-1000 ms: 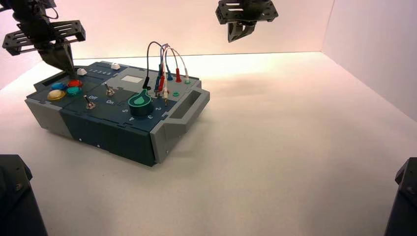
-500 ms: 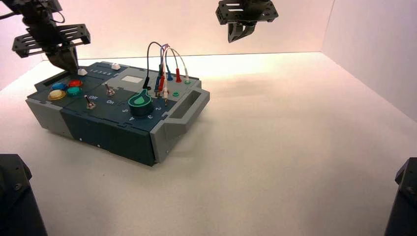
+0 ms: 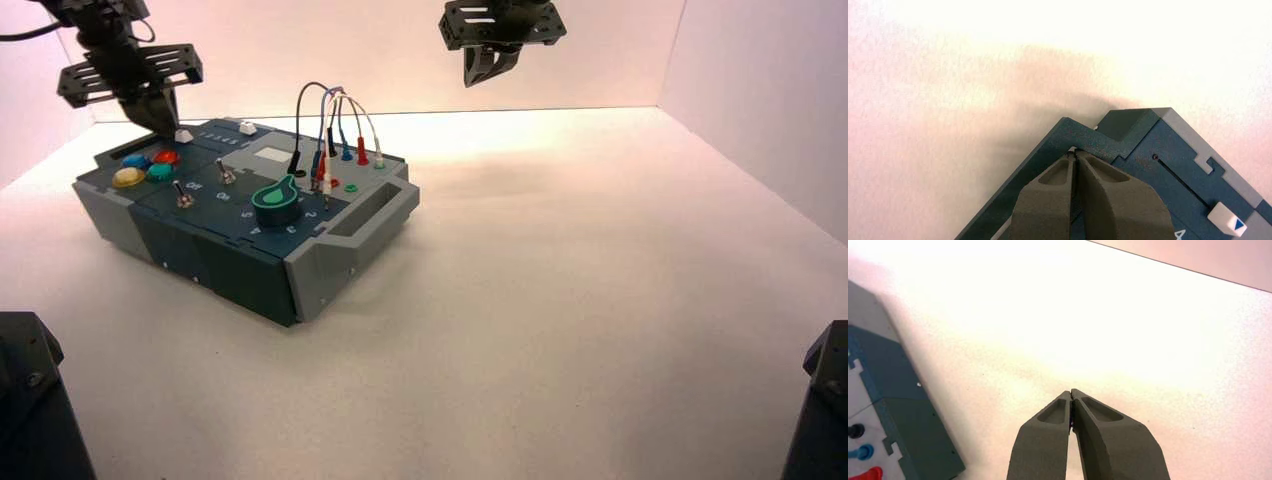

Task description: Move the box away.

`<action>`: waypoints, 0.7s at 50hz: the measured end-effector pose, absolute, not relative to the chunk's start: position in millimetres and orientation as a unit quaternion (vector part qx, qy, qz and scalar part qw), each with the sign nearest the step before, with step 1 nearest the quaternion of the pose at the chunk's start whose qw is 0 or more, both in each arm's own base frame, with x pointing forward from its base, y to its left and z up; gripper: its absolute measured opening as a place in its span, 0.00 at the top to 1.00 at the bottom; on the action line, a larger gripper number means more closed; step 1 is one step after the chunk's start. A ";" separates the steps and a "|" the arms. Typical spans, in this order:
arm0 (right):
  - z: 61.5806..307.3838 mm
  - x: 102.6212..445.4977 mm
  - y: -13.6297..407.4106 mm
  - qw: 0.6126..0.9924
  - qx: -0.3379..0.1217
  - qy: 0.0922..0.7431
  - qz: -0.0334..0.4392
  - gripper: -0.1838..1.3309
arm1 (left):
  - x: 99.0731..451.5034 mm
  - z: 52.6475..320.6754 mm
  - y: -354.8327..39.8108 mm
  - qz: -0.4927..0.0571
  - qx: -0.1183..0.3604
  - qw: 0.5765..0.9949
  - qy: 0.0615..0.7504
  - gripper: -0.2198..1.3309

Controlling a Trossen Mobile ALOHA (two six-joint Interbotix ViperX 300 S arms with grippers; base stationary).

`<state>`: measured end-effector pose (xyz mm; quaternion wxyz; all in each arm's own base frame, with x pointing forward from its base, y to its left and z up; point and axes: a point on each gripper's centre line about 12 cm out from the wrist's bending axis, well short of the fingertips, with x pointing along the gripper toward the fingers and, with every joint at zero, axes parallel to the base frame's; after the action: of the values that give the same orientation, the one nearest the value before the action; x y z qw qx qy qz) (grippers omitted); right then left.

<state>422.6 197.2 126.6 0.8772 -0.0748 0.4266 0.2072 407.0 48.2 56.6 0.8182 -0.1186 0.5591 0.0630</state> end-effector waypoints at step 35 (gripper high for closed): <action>138.4 412.9 202.8 0.873 -0.070 0.432 0.216 0.97 | 436.8 58.8 44.3 0.052 -0.113 0.825 0.551 0.96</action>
<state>412.9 202.8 138.4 0.8731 -0.0698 0.4317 0.2156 436.8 44.3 58.8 0.8254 -0.1132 0.5505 0.0522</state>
